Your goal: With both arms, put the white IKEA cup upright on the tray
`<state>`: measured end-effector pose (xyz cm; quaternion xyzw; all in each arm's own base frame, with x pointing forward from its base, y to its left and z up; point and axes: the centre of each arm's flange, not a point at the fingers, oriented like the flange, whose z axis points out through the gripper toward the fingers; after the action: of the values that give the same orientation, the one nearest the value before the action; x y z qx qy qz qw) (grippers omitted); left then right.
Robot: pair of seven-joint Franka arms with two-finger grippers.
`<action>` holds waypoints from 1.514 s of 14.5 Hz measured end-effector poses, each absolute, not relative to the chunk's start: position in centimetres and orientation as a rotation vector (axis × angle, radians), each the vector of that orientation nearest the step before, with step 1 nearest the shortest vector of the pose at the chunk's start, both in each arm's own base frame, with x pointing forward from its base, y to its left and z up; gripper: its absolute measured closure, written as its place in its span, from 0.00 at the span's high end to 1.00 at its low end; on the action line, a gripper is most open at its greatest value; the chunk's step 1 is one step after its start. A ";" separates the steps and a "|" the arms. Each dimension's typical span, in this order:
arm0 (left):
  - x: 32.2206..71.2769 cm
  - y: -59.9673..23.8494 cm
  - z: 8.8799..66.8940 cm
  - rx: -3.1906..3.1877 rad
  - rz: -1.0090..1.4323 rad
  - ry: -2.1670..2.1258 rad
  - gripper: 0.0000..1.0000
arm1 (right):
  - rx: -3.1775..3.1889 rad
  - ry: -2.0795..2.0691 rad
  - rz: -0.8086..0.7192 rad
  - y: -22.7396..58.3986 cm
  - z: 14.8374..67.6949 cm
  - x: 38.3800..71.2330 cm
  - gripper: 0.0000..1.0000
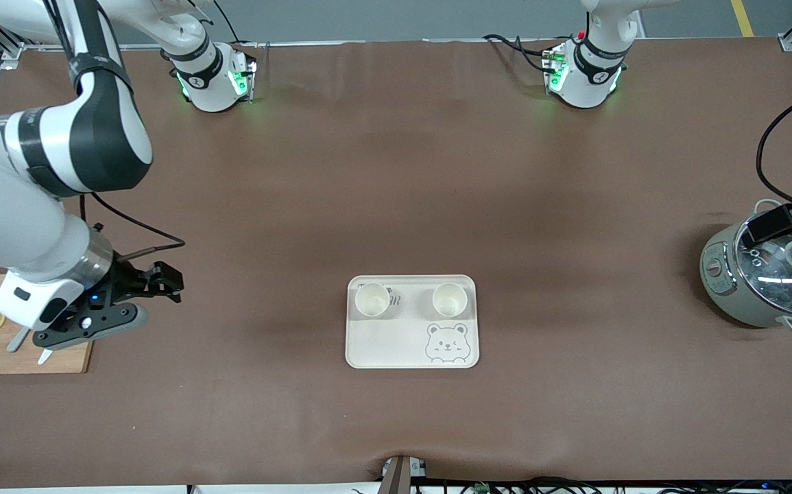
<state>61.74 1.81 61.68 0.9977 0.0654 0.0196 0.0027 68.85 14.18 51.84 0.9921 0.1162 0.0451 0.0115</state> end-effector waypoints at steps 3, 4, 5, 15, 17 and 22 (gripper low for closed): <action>60.4 1.6 63.3 3.133 0.053 0.202 1.00 | 3.100 0.316 0.128 15.1 51.7 68.6 1.00; 60.0 1.5 63.9 3.134 0.055 0.203 1.00 | 3.100 0.311 0.129 14.9 51.7 68.6 1.00; 59.6 1.5 64.4 3.135 0.063 0.203 1.00 | 3.099 0.307 0.125 14.7 51.9 68.6 1.00; 57.6 -0.5 67.9 3.146 0.148 0.150 1.00 | 3.114 0.133 -0.063 4.0 66.7 55.5 1.00; 57.6 -0.5 67.8 3.147 0.146 0.150 1.00 | 3.114 0.090 -0.098 1.2 66.8 53.0 1.00; 57.6 -0.4 67.6 3.137 0.130 0.152 1.00 | 3.109 0.037 -0.155 -0.7 66.6 51.1 1.00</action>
<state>57.57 -0.43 67.57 0.9980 0.0484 0.0412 -0.0011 51.05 -0.73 66.65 0.9986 0.0119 -0.0498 0.0141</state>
